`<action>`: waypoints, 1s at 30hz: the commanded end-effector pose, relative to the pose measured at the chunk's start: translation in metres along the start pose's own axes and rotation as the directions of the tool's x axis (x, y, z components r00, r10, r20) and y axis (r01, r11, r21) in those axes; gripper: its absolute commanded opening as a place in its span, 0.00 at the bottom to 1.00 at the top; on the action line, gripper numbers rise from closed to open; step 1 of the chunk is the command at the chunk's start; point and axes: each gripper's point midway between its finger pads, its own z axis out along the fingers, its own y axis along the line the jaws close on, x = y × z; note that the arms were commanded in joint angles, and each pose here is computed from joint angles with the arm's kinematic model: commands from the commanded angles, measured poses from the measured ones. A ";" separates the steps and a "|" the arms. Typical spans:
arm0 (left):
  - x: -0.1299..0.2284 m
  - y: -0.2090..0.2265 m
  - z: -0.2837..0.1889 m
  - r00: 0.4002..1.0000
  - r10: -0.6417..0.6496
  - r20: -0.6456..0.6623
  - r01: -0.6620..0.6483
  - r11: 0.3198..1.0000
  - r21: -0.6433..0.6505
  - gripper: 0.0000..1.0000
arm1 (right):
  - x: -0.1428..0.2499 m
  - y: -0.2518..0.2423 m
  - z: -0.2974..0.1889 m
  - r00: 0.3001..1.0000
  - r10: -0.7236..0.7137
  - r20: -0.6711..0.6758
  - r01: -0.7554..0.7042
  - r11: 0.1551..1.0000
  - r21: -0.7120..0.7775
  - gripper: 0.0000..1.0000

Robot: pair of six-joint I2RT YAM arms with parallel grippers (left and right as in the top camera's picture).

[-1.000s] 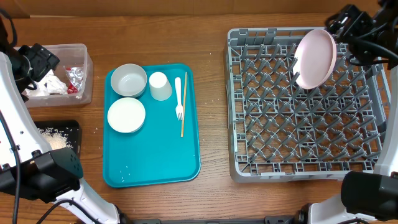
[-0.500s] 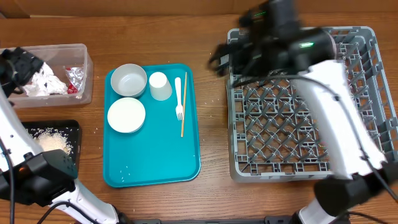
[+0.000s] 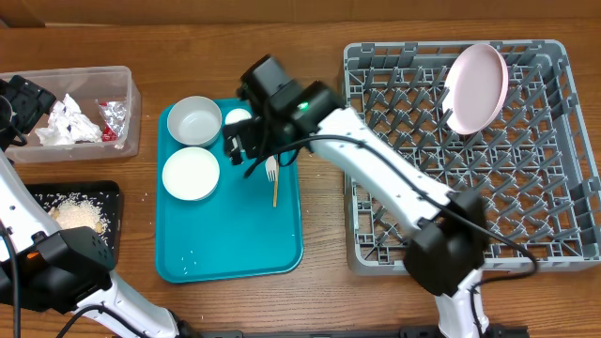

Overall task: Sort waste into correct bins and load items into the dishwasher rack
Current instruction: 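Swing the right gripper left over the teal tray to the white bowl, then grasp the rim of the front white bowl with the right gripper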

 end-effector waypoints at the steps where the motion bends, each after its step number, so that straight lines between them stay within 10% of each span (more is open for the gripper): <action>1: 0.000 -0.001 0.002 1.000 -0.006 0.001 0.006 1.000 -0.011 1.00 | 0.009 0.002 0.031 0.999 0.008 -0.038 -0.008 1.000 0.016 1.00; 23: 0.000 -0.001 0.002 1.000 -0.006 0.001 0.006 1.000 -0.011 1.00 | 0.027 0.012 0.127 0.999 -0.021 -0.048 0.023 0.999 0.047 0.79; 30: 0.000 0.000 0.002 1.000 -0.006 0.001 0.006 1.000 -0.012 1.00 | 0.029 0.011 0.129 0.998 -0.019 -0.055 0.022 0.998 0.051 0.49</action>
